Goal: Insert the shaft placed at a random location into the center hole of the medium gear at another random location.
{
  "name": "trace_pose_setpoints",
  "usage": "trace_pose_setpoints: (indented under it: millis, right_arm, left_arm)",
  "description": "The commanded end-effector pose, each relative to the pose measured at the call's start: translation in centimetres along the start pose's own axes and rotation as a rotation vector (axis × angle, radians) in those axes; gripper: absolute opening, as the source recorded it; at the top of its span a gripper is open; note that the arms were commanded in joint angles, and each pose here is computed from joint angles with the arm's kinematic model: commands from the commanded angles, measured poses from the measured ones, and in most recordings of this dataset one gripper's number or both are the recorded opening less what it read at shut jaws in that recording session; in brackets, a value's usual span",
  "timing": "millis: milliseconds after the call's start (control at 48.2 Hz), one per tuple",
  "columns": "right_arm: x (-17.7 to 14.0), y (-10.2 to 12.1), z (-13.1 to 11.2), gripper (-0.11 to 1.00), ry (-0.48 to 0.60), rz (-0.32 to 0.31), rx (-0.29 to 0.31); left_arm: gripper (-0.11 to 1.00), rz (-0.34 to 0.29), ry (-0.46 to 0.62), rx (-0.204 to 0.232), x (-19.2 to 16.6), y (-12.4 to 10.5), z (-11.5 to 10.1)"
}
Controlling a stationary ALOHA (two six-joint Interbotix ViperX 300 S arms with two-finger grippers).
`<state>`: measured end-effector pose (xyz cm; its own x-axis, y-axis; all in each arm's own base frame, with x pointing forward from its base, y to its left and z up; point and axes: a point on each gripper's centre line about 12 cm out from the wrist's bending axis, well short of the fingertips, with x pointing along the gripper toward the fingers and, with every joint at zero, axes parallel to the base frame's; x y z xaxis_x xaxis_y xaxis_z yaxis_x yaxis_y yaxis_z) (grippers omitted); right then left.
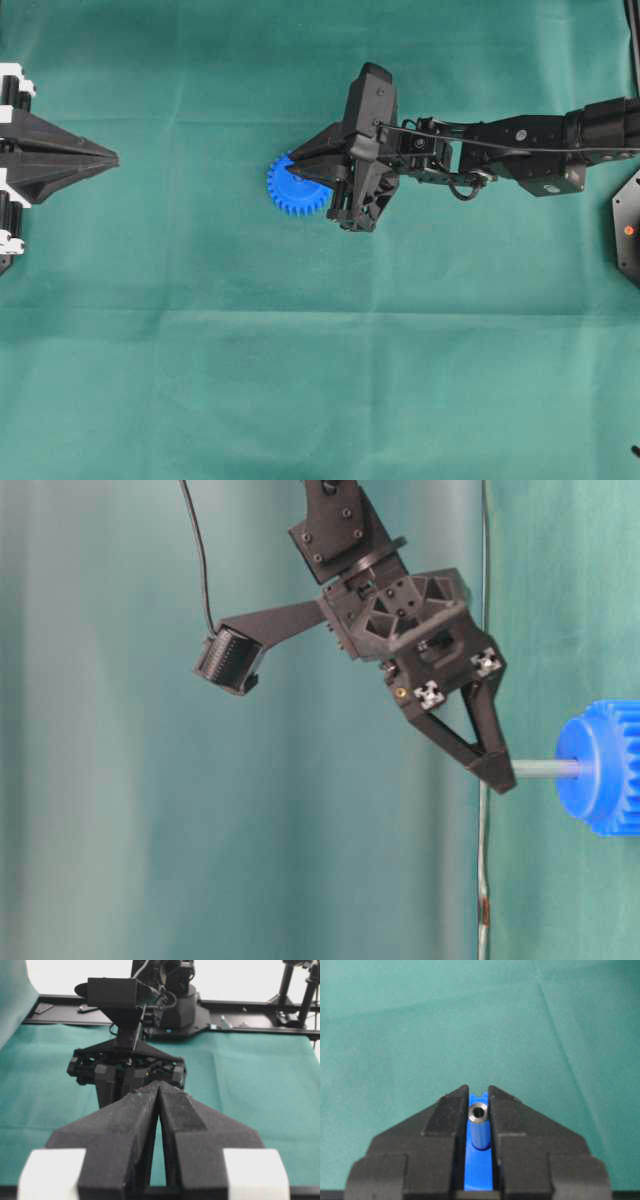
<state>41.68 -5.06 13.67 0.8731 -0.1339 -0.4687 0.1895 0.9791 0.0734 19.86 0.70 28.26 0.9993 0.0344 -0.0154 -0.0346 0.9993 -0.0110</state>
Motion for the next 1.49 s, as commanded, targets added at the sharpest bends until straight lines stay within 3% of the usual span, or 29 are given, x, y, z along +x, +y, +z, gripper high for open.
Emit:
trace_pose_setpoints:
  millis: [0,270,1349,1474]
  right_arm:
    - [0.1,0.4,0.7,0.12,-0.030,0.008,-0.002]
    - [0.9,0.7,-0.8,0.12,0.006,0.011,-0.002]
    - [1.1,0.7,-1.2,0.13,0.017,0.010,-0.001]
    - [1.1,0.7,-1.2,0.22,0.017,0.009,0.001]
  left_arm:
    - [0.00,0.003,-0.018,0.002,0.2,0.0,0.8]
    - [0.00,0.003,-0.018,0.002,0.2,0.0,0.7]
    - [0.00,0.002,-0.012,0.003,0.3,0.0,0.7]
    - [0.00,0.002,-0.011,0.003,0.3,0.0,0.6]
